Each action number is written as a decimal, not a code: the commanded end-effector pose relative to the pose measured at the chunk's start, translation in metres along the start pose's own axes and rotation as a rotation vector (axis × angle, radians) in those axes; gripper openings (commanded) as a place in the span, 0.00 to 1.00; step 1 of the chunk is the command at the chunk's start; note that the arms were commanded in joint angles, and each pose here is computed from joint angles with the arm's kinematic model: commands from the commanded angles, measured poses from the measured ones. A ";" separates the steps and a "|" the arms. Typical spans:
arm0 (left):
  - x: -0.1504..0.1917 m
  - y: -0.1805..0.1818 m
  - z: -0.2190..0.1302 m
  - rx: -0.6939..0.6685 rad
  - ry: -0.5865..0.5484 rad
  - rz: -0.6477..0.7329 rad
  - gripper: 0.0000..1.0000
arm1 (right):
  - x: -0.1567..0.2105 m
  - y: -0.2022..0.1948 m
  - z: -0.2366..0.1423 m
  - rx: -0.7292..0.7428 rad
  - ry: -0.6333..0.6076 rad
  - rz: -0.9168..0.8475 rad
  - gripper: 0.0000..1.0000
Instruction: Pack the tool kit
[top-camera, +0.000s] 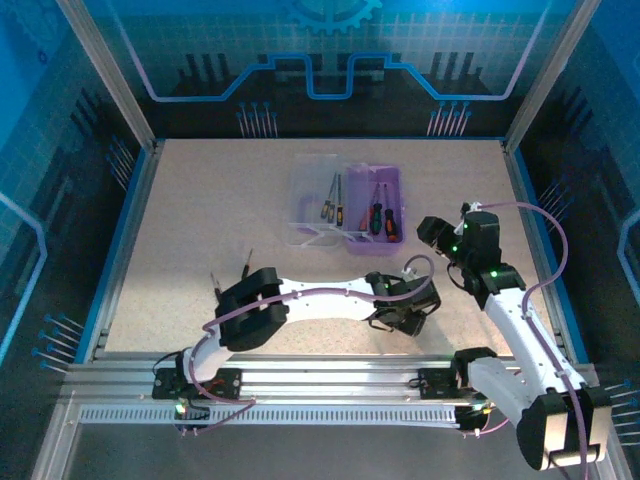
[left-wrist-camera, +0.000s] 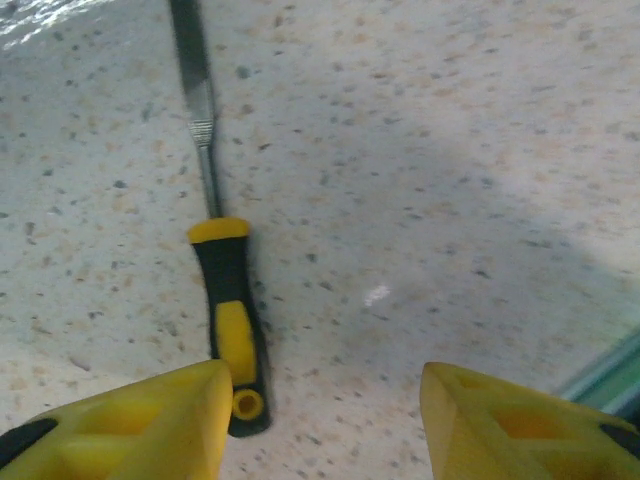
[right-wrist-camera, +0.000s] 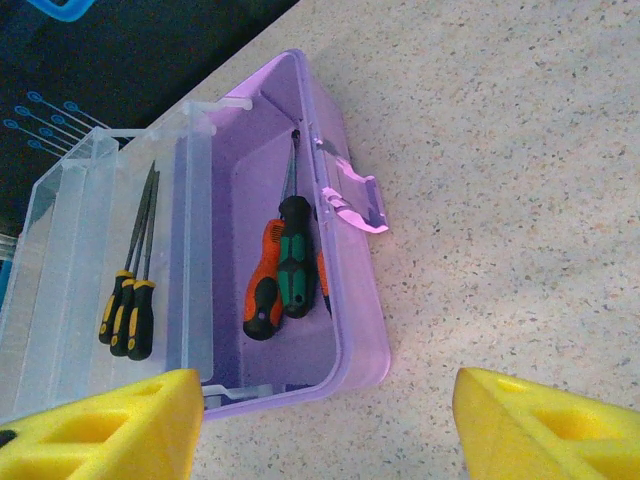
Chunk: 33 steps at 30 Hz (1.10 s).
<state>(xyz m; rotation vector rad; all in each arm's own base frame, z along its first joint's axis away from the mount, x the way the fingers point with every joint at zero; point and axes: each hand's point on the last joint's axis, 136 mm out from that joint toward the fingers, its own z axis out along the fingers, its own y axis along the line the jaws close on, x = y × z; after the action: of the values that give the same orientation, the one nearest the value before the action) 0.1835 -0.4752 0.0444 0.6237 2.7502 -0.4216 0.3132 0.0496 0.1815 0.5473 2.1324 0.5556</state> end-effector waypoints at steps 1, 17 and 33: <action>0.006 0.026 0.001 -0.139 0.020 0.015 0.52 | -0.002 0.001 -0.004 -0.032 -0.010 0.027 0.68; 0.009 0.030 0.027 -0.171 0.040 0.073 0.40 | 0.003 0.002 0.001 -0.069 0.006 0.049 0.67; 0.008 0.043 0.020 -0.197 0.010 0.093 0.08 | -0.003 -0.001 -0.003 -0.066 -0.007 0.059 0.67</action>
<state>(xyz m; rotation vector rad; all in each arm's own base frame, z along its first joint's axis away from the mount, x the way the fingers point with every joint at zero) 0.1988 -0.4517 0.0175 0.7092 2.7266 -0.1457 0.3117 0.0519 0.1805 0.5577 2.1133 0.6526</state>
